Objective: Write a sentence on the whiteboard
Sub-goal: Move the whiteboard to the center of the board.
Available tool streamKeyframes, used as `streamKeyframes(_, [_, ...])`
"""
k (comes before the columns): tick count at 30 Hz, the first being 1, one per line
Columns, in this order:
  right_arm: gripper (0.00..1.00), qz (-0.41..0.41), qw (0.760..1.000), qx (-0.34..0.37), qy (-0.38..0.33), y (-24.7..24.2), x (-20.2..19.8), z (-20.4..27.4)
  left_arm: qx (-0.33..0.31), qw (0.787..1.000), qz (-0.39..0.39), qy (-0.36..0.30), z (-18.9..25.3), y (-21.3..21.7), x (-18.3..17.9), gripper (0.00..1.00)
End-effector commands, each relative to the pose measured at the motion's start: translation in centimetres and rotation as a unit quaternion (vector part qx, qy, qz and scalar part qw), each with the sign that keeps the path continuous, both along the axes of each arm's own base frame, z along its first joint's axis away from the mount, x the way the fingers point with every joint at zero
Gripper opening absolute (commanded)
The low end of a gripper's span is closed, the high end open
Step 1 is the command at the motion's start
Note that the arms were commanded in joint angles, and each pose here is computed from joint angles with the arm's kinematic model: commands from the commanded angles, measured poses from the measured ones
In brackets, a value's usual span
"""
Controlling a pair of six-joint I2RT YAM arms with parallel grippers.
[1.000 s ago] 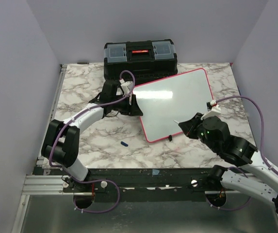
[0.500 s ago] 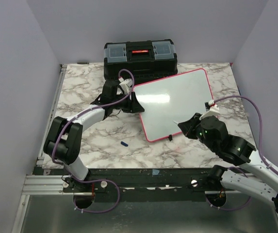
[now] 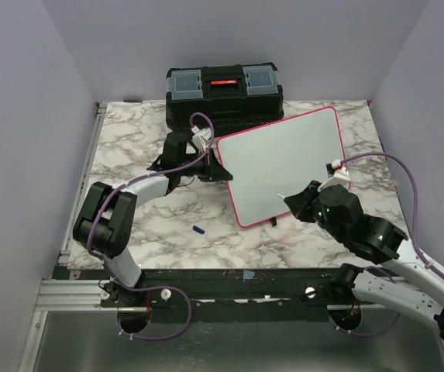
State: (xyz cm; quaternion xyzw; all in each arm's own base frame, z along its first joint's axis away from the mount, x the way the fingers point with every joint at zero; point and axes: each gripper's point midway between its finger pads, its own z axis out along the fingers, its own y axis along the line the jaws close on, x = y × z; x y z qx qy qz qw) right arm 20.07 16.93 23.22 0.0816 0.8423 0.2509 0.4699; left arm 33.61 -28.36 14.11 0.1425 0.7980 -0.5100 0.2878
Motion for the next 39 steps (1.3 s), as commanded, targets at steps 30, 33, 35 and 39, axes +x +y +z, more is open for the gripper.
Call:
streamKeyframes(30, [0.01, 0.001, 1.0, 0.007, 0.0, -0.2, -0.3, -0.1, 0.007, 1.0, -0.018, 0.002, -2.4, 2.1, -6.3, 0.2])
streamKeyframes(33, [0.01, 0.0, 1.0, 0.006, 0.0, -0.2, -0.3, -0.1, 0.006, 1.0, -0.018, 0.002, -2.5, 2.0, -6.2, 0.27])
streamKeyframes(35, [0.01, -0.002, 1.0, 0.006, 0.0, -0.2, -0.3, -0.1, 0.004, 1.0, -0.019, 0.002, -2.5, 1.9, -6.2, 0.3])
streamKeyframes(39, [0.01, -0.002, 1.0, 0.004, 0.001, -0.2, -0.3, -0.2, 0.002, 1.0, -0.021, 0.003, -2.6, 1.8, -6.3, 0.35])
